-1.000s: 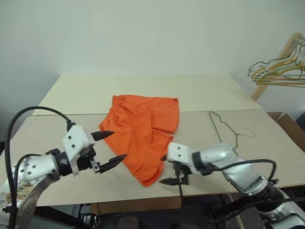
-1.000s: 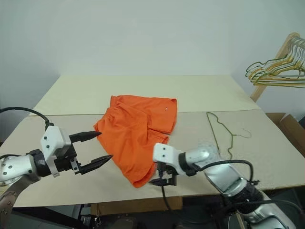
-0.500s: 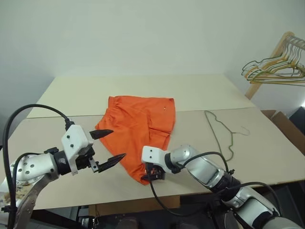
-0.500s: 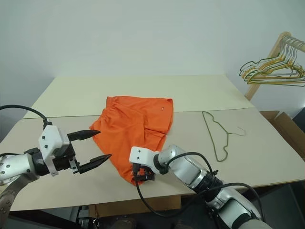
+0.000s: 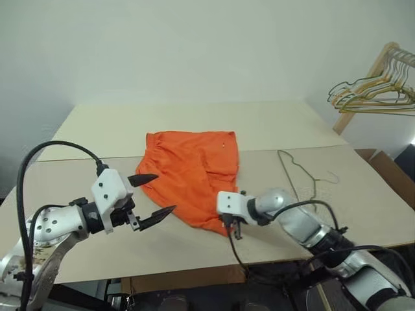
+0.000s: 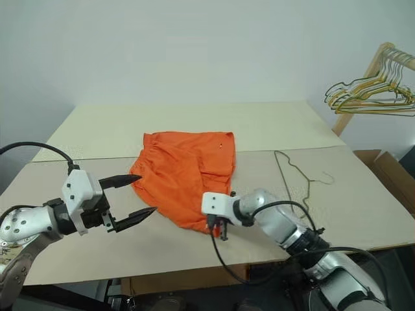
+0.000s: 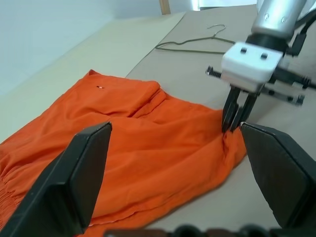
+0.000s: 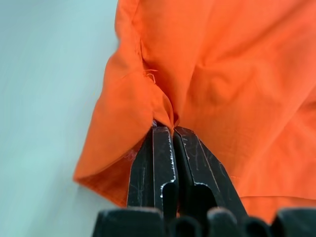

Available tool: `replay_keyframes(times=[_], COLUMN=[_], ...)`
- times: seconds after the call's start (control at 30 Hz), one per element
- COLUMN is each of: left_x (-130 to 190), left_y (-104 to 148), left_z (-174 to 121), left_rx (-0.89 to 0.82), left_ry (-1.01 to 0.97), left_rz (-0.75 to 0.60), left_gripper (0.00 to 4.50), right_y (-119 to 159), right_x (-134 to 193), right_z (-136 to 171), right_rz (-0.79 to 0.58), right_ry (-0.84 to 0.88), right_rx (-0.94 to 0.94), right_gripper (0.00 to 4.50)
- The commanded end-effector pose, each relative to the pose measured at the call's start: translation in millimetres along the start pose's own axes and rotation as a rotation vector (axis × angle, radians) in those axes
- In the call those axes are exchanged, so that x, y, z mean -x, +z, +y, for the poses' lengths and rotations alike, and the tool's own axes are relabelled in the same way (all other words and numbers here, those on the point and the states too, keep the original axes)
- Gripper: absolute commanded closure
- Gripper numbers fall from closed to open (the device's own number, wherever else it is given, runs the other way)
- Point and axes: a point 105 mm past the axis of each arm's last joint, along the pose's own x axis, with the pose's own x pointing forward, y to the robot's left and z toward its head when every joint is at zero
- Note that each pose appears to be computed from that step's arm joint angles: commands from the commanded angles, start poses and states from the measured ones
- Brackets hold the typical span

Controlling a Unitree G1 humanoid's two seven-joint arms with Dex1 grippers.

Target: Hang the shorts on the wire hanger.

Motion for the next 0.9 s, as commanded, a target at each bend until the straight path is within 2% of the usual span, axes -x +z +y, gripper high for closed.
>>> replay_keyframes(times=[0.03,0.13,0.17,0.27,0.33,0.47,0.6,0.73,0.8,0.9], left_x=[-2,-4,-5,-5,-6,-7,-6,-3,1,7], left_y=[7,7,8,7,7,8,9,14,19,22], left_z=[1,2,3,3,3,3,1,3,5,5], left_rx=[-0.043,-0.045,-0.046,-0.049,-0.051,-0.053,-0.05,-0.013,0.029,0.051], left_ry=[-0.009,-0.015,-0.016,-0.02,-0.021,-0.022,-0.046,-0.068,-0.093,-0.14], left_rz=[-0.031,-0.034,-0.035,-0.038,-0.04,-0.043,-0.042,-0.071,-0.098,-0.101], left_gripper=[0.0,0.0,0.0,0.0,0.0,0.0,0.0,0.0,0.0,0.0], right_y=[-15,-40,-51,-71,-79,-77,-32,17,45,63], right_x=[46,72,81,97,104,108,121,106,75,37], right_z=[-18,-32,-37,-52,-59,-66,-58,-53,-46,-39], right_rz=[0.027,0.114,0.159,0.257,0.31,0.296,0.09,-0.093,-0.172,-0.179], right_ry=[0.001,-0.005,-0.009,-0.04,-0.054,-0.086,-0.088,-0.143,-0.127,-0.121], right_rx=[0.147,0.223,0.237,0.273,0.3,0.297,0.263,0.18,0.128,0.083], right_gripper=[4.4,4.4,4.19,3.42,2.73,1.36,0.03,0.01,0.01,0.01])
